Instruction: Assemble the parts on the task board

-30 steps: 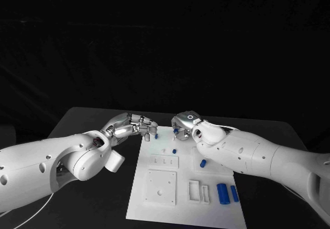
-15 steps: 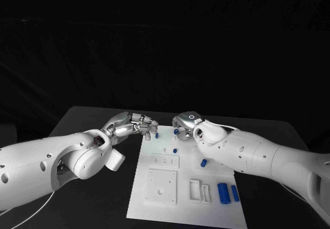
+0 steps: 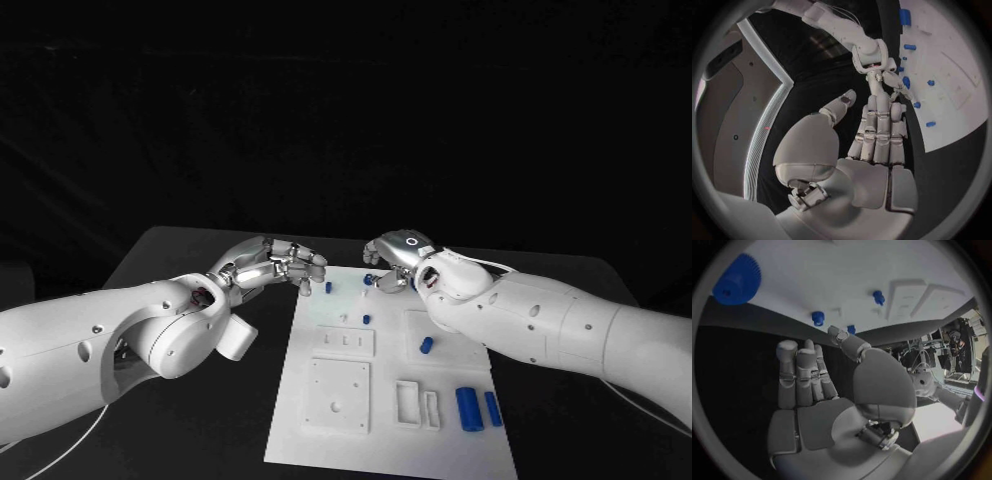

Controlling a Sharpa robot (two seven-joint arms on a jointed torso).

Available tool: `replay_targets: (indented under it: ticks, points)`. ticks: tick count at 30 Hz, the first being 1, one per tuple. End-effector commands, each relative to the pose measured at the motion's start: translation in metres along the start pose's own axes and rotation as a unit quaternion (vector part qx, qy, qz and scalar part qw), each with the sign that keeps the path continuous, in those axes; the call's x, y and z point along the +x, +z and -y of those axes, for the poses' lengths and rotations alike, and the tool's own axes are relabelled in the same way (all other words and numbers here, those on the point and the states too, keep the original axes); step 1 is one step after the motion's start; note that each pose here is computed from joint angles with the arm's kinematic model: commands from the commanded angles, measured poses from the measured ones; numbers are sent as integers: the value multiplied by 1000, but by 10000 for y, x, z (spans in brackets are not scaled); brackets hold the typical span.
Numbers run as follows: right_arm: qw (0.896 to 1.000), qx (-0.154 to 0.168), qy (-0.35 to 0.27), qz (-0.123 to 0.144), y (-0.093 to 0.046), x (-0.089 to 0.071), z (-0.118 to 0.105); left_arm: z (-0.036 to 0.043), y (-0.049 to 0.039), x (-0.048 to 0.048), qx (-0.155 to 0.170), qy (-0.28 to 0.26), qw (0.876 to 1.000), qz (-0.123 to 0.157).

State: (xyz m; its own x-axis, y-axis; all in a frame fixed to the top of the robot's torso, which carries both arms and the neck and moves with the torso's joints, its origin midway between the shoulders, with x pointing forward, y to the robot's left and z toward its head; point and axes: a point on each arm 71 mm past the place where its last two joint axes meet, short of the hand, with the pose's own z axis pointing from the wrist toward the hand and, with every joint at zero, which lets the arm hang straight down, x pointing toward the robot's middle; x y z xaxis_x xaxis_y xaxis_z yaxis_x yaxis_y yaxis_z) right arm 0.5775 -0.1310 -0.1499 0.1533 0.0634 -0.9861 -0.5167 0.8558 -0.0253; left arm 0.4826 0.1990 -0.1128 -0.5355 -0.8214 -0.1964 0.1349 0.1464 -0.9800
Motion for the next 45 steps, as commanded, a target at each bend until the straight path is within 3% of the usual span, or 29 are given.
replay_targets:
  ticks: [1,6,11,19,32,45]
  points:
    - [999,4,42,14,-61,-160,73,47,3,17,10,2,1000,-8]
    - [997,24,74,6,-159,-315,303,56,7,26,12,2,1000,-12]
    - [992,53,117,-1,-271,-366,544,50,10,10,12,2,1000,-10]
    - [986,99,125,-56,-387,-297,886,37,0,-20,10,3,1000,-8]
    - [982,114,115,-102,-403,-117,963,30,5,-23,10,3,1000,-10]
    - [980,121,121,-101,-385,87,914,15,19,-29,8,8,1000,-10]
